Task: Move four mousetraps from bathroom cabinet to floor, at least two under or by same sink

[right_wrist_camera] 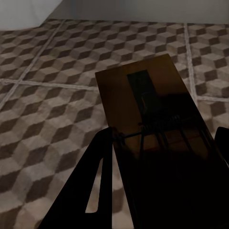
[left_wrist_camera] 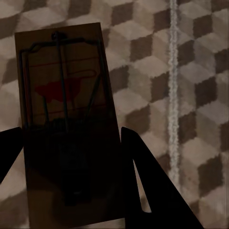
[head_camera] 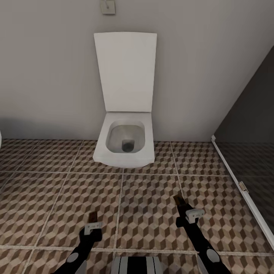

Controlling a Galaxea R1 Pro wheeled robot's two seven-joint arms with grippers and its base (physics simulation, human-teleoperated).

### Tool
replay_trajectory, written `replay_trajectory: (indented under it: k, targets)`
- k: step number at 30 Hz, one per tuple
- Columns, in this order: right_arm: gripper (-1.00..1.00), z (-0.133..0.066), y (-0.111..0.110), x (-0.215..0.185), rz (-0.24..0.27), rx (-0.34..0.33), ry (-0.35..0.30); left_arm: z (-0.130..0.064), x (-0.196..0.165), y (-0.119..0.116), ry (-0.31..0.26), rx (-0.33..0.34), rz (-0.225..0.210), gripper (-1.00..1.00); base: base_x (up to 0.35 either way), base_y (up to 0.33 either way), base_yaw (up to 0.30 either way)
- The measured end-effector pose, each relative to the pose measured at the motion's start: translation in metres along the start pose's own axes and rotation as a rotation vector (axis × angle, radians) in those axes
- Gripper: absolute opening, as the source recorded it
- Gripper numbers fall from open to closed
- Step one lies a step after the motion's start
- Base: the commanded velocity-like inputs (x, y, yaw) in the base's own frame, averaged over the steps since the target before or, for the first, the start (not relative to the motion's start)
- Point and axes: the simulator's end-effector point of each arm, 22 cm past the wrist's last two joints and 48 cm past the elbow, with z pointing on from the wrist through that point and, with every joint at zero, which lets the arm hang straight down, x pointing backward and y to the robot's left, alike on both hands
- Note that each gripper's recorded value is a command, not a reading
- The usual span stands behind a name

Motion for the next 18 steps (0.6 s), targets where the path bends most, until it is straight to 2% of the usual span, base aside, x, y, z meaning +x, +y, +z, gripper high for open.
replay_trajectory:
  k: [5,12,18]
  targets:
    - [-1.0,0.001,0.0,-0.001,-0.002,-0.002,-0.003,0.0,-0.005,-0.004,-0.023,0.006,-0.003,-1.0,0.0,0.0,0.0]
    - [-1.0,0.001,0.001,-0.002,-0.004,-0.005,-0.008,-0.004,-0.021,0.0,-0.126,0.001,0.001,-1.0,0.0,0.0,0.0]
    - [-1.0,0.001,0.002,-0.002,-0.004,-0.005,-0.009,-0.005,-0.025,0.001,-0.147,0.0,0.002,-1.0,0.0,0.0,0.0]
